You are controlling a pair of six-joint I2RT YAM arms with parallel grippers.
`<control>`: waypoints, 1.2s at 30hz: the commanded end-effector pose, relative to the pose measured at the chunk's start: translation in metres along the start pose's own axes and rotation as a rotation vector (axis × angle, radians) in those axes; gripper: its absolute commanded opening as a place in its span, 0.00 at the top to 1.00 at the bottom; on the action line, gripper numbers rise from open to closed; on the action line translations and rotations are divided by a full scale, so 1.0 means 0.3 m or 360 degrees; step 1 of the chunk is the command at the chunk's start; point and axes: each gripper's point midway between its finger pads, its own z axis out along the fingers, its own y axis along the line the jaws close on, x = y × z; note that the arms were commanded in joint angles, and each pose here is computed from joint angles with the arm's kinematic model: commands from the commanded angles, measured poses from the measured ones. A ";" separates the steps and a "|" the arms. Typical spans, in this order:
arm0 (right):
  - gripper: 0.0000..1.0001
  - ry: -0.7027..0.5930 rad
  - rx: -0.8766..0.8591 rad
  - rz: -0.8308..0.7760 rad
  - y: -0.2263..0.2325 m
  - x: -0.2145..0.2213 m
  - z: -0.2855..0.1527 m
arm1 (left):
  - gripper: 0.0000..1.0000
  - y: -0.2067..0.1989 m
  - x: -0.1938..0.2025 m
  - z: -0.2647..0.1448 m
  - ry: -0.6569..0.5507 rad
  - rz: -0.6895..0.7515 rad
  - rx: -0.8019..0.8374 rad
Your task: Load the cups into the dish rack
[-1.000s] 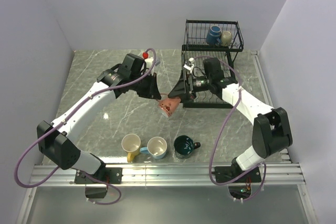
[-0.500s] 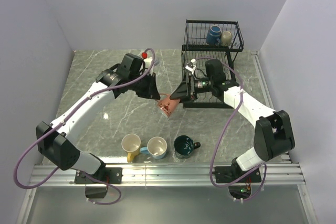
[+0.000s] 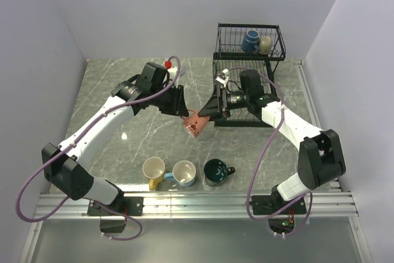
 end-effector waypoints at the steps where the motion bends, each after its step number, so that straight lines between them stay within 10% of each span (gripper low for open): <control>1: 1.00 0.0049 -0.0156 -0.0215 0.140 0.009 -0.005 | 0.65 -0.059 -0.060 -0.018 -0.0101 0.0001 0.0108; 14: 1.00 0.0005 -0.0028 -0.0196 0.076 -0.017 -0.014 | 0.31 -0.048 -0.063 -0.044 -0.0131 -0.0006 0.0095; 15: 1.00 0.0001 -0.0014 -0.0186 0.063 -0.019 -0.016 | 0.17 -0.053 -0.063 -0.048 -0.0137 0.0002 0.0104; 36: 1.00 -0.0313 0.0529 -0.0409 0.082 -0.288 -0.236 | 0.11 0.071 -0.142 -0.110 -0.0306 -0.0118 -0.0186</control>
